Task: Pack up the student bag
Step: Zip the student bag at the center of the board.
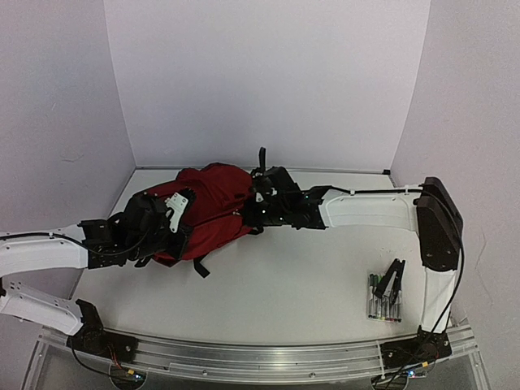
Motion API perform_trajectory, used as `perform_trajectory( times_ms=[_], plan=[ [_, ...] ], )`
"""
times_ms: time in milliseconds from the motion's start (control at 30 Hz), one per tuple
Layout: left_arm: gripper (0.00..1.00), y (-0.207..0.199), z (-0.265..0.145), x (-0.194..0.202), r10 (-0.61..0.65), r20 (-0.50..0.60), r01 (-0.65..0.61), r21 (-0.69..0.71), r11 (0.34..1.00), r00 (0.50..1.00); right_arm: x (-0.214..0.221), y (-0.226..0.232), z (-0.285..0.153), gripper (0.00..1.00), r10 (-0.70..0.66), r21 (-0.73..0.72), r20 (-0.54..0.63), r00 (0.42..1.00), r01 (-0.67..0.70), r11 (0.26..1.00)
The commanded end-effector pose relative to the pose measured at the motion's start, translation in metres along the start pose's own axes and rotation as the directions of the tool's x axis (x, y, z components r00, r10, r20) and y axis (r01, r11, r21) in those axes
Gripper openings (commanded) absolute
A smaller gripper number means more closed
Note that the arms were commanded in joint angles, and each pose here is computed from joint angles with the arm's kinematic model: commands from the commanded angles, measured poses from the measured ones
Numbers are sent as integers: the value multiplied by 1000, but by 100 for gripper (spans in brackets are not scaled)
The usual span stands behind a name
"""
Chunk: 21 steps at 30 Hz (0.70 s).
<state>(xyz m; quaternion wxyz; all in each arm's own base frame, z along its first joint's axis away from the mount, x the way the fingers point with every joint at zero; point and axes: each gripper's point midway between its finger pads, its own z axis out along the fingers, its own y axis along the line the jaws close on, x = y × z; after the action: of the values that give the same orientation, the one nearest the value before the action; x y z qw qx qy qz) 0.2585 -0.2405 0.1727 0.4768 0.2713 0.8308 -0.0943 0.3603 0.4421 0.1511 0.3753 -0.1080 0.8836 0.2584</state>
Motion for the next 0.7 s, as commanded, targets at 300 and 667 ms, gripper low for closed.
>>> perform_trajectory(
  times_ms=[300, 667],
  plan=[
    [0, 22, -28, 13, -65, 2, 65, -67, 996, 998, -59, -37, -13, 0, -15, 82, 124, 992, 5, 997],
    [14, 11, -64, -25, -295, 76, 284, 131, 950, 952, -96, -67, -20, 85, -43, 97, 130, 991, 31, 995]
  ],
)
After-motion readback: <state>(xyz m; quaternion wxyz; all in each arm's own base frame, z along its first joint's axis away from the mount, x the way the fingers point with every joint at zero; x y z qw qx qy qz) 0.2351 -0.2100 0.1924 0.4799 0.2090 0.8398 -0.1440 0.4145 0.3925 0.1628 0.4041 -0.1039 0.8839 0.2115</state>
